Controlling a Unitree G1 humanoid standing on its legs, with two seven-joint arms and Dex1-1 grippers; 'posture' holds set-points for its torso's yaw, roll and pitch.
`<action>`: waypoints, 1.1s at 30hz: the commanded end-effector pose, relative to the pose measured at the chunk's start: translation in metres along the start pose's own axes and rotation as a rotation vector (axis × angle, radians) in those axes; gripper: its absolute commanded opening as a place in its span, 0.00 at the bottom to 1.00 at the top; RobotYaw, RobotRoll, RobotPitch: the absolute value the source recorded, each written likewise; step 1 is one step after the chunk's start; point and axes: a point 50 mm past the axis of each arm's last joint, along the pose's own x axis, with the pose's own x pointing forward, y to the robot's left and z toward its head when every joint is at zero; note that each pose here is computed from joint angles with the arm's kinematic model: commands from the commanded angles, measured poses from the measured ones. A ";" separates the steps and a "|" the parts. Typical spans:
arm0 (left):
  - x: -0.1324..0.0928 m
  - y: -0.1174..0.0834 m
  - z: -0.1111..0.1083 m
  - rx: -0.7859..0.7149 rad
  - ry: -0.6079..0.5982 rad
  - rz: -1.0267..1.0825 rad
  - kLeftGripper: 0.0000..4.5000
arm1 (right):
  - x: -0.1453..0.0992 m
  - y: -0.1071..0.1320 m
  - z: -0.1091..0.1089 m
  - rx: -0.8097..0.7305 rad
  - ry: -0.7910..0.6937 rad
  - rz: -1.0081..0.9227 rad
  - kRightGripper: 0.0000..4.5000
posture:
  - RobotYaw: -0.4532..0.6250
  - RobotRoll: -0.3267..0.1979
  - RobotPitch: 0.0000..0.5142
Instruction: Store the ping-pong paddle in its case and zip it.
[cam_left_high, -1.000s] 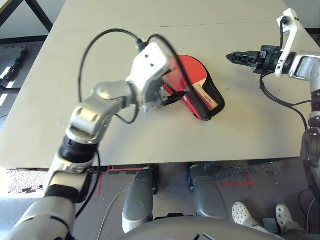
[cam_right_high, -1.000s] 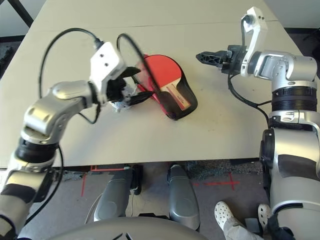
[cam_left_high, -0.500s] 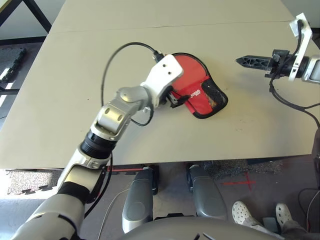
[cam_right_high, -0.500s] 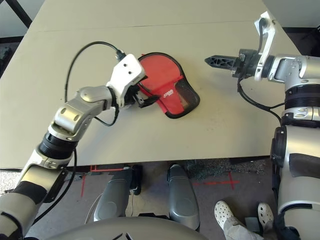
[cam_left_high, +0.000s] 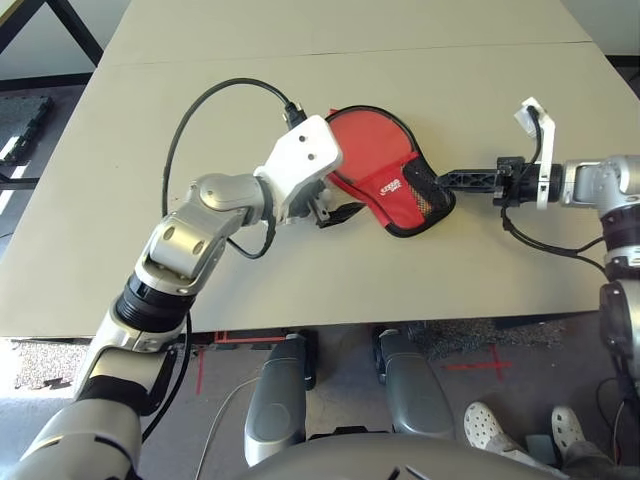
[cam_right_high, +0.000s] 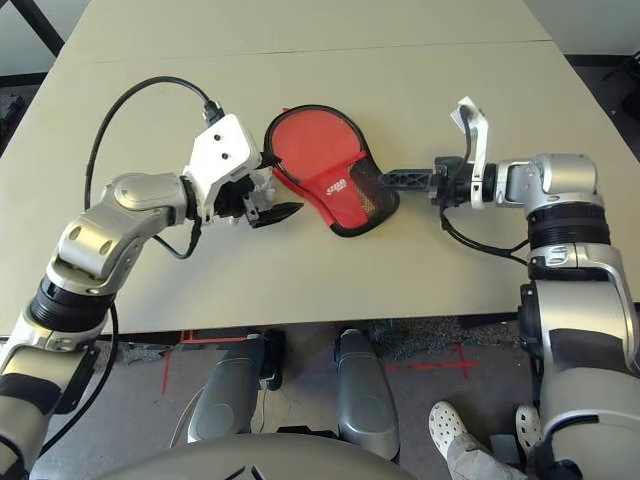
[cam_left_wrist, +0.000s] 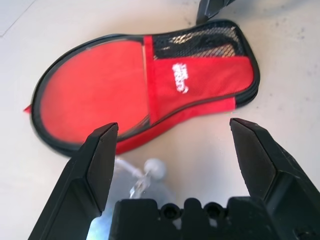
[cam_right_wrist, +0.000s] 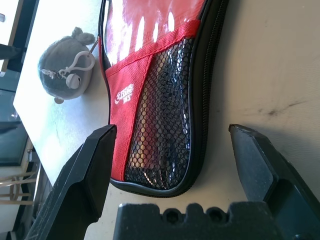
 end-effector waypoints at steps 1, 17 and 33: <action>-0.016 0.002 0.005 0.015 -0.004 -0.019 1.00 | 0.007 0.001 -0.002 0.010 0.007 0.009 1.00 | 0.48 0.62 0.45; -0.028 0.009 0.005 0.028 0.013 0.015 1.00 | 0.039 0.007 -0.007 0.089 0.037 0.050 1.00 | 0.51 0.62 0.45; -0.026 0.009 0.000 0.022 0.025 0.021 1.00 | 0.025 -0.001 -0.013 0.177 0.100 -0.041 0.01 | 0.50 0.62 0.44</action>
